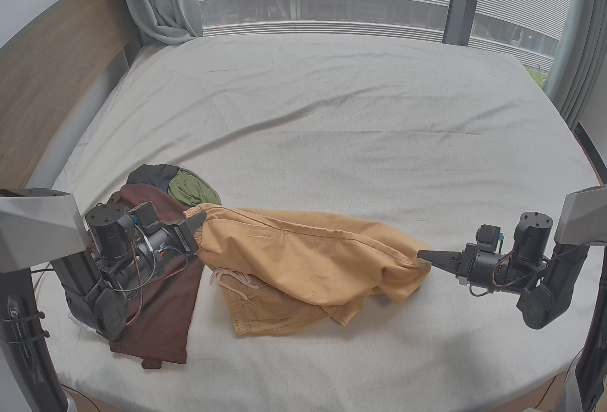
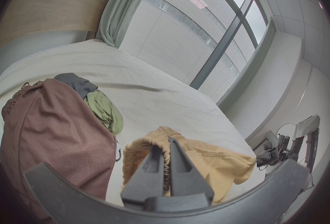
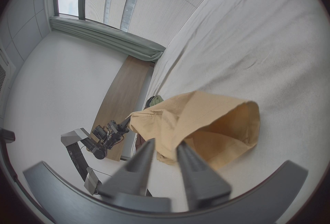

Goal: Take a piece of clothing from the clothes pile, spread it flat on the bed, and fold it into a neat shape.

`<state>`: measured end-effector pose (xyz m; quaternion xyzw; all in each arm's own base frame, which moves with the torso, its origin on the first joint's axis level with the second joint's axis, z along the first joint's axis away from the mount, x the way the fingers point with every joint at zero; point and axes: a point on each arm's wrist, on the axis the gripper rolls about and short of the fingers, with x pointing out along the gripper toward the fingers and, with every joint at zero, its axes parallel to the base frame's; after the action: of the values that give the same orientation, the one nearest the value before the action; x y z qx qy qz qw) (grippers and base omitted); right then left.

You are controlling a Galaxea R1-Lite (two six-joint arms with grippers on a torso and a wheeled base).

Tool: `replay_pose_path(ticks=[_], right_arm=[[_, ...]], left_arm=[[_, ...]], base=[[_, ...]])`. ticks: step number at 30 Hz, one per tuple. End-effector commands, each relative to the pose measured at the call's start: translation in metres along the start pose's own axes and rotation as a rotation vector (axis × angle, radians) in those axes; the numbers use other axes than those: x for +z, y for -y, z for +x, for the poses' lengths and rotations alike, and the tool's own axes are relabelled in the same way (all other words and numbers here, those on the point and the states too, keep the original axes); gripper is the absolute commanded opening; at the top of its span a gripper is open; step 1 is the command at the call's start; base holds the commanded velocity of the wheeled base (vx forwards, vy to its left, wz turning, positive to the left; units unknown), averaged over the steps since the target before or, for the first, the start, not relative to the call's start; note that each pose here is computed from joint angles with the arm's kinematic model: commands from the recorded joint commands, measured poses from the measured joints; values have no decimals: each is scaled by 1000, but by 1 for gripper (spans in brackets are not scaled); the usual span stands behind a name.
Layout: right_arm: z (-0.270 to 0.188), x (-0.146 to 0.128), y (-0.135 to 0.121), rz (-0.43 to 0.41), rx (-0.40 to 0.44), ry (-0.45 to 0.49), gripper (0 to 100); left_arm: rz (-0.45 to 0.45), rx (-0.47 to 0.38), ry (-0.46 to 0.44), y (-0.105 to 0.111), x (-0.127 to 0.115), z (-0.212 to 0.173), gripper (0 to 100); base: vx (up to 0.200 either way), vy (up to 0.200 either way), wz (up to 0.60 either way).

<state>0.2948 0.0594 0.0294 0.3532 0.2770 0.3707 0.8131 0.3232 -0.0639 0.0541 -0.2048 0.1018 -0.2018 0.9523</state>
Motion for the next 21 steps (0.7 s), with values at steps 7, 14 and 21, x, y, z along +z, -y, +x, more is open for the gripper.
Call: replay_pose_path(ticks=[7, 14, 21], right_arm=[[19, -18, 13, -4, -32, -49, 100], [39, -27, 35, -27, -88, -47, 100], [41, -21, 23, -62, -58, -28, 100]], left_arm=[[3, -6, 17, 2, 5, -1, 0], [2, -8, 20, 3, 6, -1, 0], [0, -7, 19, 2, 5, -1, 0]], base=[[0, 0, 0], [0, 0, 0], [0, 0, 0]])
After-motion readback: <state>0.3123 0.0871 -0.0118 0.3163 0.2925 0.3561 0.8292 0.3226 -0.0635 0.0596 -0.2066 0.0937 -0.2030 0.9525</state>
